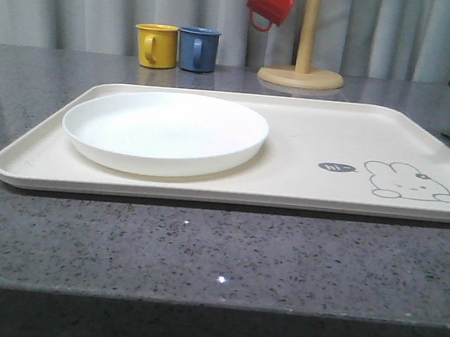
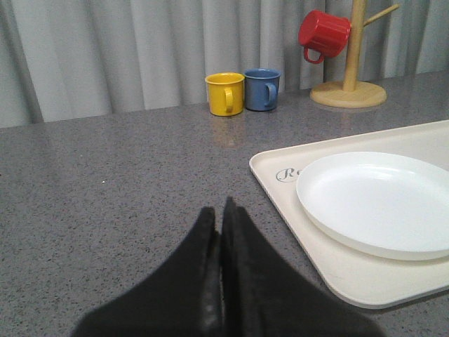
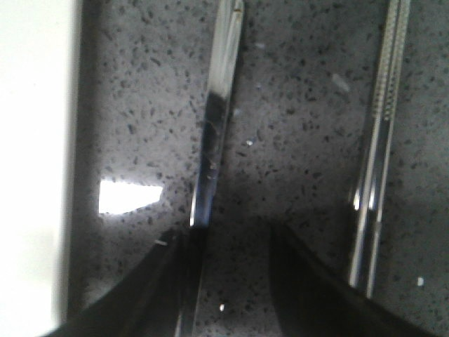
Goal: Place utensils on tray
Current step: 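Lower the right gripper and grasp the steel fork, then carry the fork onto the tray beside the plate and lower it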
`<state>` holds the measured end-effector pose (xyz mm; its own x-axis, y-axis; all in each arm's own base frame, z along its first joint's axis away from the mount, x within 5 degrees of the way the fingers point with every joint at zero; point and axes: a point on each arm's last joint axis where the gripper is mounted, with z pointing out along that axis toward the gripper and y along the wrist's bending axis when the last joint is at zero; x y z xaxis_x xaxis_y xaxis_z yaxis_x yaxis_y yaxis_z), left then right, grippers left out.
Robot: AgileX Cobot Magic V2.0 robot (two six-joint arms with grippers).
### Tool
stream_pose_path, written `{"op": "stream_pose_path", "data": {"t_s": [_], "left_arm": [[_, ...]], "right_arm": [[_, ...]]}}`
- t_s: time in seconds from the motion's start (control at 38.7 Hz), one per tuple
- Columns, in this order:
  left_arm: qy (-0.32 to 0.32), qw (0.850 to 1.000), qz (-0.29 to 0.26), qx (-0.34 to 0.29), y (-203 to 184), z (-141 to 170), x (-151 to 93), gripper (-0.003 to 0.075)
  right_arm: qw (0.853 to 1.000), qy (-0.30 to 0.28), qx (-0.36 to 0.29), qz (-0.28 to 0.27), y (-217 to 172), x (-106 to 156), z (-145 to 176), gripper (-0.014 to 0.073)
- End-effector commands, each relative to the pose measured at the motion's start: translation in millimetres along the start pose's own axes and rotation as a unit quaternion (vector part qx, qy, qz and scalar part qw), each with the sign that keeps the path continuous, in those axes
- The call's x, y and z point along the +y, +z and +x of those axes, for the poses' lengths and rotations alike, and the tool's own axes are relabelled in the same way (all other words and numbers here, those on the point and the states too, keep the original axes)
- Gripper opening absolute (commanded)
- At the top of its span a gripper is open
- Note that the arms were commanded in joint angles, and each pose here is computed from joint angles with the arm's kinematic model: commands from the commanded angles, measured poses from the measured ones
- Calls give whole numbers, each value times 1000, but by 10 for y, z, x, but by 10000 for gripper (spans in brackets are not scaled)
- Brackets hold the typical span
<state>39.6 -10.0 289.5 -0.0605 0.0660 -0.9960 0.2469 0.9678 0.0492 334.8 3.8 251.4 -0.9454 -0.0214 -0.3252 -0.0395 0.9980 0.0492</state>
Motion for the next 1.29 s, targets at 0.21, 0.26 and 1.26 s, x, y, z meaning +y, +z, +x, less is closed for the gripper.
{"op": "stream_pose_path", "data": {"t_s": [0.21, 0.26, 1.26], "left_arm": [[-8, 999, -2, -52, -19, -158, 6, -18], [-8, 999, -2, -52, -19, -158, 6, -18], [-8, 999, -2, -52, -19, -158, 6, -18]], "right_arm": [[1000, -19, -21, -3, -133, 98, -54, -64], [1000, -20, -21, -2, -134, 97, -54, -66], [989, 45, -101, -102, -891, 1533, -126, -58]]}}
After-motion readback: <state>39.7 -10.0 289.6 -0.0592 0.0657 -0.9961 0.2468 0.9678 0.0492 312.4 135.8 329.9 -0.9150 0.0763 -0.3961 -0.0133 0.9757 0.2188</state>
